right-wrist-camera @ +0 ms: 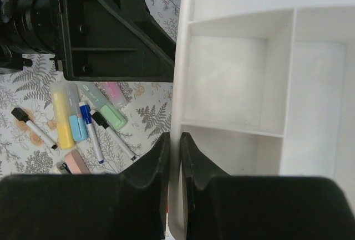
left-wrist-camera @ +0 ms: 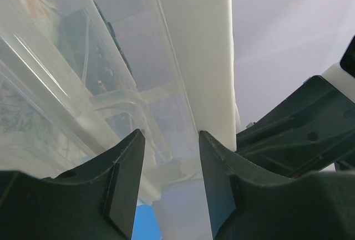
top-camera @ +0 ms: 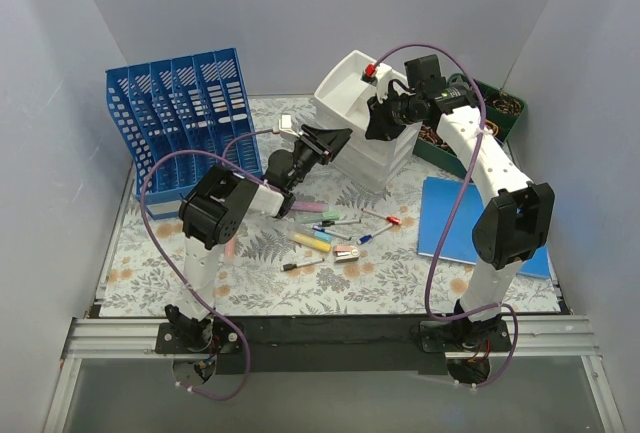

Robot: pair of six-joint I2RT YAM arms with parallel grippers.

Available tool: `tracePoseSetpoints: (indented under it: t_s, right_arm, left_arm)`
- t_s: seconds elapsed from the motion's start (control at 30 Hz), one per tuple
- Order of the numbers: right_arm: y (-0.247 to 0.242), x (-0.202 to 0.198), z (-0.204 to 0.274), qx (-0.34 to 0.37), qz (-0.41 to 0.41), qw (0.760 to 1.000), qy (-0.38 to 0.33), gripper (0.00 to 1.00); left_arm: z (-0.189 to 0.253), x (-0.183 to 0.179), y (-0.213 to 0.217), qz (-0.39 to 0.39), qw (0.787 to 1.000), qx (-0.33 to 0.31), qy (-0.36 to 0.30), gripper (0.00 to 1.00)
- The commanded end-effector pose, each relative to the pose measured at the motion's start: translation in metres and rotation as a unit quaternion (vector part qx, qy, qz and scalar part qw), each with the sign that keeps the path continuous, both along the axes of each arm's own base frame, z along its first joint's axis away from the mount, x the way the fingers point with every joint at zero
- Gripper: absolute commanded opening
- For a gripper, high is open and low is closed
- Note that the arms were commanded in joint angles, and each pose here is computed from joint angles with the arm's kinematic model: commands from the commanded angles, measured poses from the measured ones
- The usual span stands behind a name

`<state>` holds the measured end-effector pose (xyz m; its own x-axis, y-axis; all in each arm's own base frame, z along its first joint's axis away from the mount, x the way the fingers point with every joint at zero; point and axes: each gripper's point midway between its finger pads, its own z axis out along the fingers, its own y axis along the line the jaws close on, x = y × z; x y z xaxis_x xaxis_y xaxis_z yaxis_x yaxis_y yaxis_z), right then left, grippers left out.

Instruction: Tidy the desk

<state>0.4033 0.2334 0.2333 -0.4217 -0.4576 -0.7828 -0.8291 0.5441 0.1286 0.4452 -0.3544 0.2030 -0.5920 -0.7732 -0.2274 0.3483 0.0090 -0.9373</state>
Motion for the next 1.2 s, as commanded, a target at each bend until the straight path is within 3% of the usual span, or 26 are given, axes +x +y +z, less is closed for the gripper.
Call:
tracePoseSetpoints:
  t_s: [0.0, 0.2, 0.37, 1.17]
  right_arm:
    - [0.014, -0.019, -0.004, 0.040, 0.027, 0.997, 0.061, 0.01]
    - [0.016, -0.021, -0.009, 0.041, 0.029, 0.996, 0.071, 0.01]
    - [0.014, -0.019, -0.012, 0.034, 0.024, 0.997, 0.070, 0.01]
    - [-0.005, 0.001, -0.033, 0.002, -0.022, 0.997, 0.075, 0.01]
  left_arm:
    - [0.081, -0.019, 0.016, -0.018, 0.986, -0.141, -0.088, 0.42]
    - [0.080, -0.018, 0.014, -0.022, 0.985, -0.146, -0.087, 0.39]
    - [0.090, -0.022, 0.019, -0.021, 0.981, -0.159, -0.110, 0.29]
    - [0.113, -0.045, 0.050, -0.017, 0.969, -0.195, -0.148, 0.29]
